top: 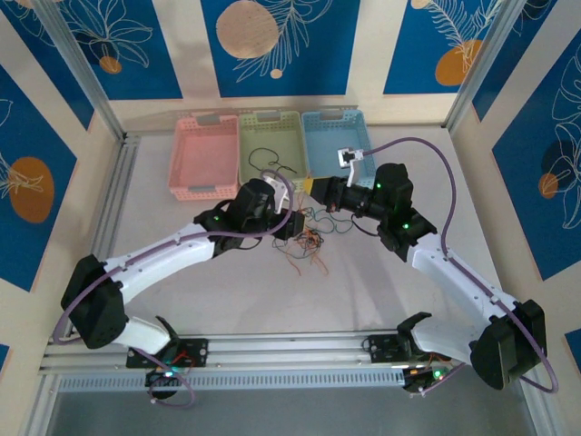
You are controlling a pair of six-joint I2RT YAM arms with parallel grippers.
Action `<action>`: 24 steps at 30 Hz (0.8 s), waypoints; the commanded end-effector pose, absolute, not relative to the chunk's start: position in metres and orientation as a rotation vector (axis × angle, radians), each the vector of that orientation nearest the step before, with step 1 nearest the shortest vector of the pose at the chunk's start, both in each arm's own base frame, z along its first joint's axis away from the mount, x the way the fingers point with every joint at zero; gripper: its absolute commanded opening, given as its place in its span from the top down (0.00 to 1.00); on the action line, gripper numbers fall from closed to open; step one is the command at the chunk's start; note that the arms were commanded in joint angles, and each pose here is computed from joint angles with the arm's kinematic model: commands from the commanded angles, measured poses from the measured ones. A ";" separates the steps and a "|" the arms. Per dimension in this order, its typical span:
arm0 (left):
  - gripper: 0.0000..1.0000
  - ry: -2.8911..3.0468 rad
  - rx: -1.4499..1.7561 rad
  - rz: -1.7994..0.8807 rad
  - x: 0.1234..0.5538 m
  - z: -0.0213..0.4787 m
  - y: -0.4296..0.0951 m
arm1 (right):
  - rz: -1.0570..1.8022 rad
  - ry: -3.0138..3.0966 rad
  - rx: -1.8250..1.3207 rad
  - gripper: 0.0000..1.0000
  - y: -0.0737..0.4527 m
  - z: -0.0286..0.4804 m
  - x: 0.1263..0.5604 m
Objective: Untangle the cables
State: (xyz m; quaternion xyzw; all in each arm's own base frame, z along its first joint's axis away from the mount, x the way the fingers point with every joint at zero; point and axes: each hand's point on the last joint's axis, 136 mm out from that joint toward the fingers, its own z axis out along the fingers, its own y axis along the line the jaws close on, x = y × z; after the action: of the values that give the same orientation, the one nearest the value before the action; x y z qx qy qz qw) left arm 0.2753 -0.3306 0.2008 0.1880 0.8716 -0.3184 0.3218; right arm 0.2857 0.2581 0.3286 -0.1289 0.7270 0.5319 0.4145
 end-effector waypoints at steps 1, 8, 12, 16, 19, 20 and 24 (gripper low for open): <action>0.50 2.284 0.513 -0.872 0.265 0.202 -0.331 | 1.311 1.780 -0.343 1.00 0.255 0.344 0.283; 0.60 2.286 0.516 -0.875 0.260 0.202 -0.327 | 1.306 1.782 -0.342 1.00 0.255 0.343 0.283; 0.58 2.280 0.509 -0.859 0.260 0.204 -0.324 | 1.305 1.787 -0.343 1.00 0.255 0.342 0.283; 0.49 2.277 0.510 -0.847 0.260 0.207 -0.320 | 1.304 1.787 -0.347 1.00 0.255 0.342 0.283; 0.49 2.269 0.508 -0.853 0.259 0.209 -0.320 | 1.303 1.787 -0.346 1.00 0.255 0.342 0.283; 0.52 2.271 0.512 -0.858 0.259 0.209 -0.321 | 1.305 1.786 -0.348 1.00 0.255 0.342 0.283; 0.59 2.282 0.517 -0.863 0.259 0.205 -0.324 | 1.305 1.785 -0.348 1.00 0.255 0.343 0.282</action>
State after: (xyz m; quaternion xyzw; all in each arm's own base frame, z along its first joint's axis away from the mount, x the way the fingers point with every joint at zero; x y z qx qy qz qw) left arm 0.2661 -0.3221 0.2082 0.1868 0.8669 -0.3266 0.3270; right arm 0.2860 0.2572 0.3247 -0.1290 0.7324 0.5254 0.4133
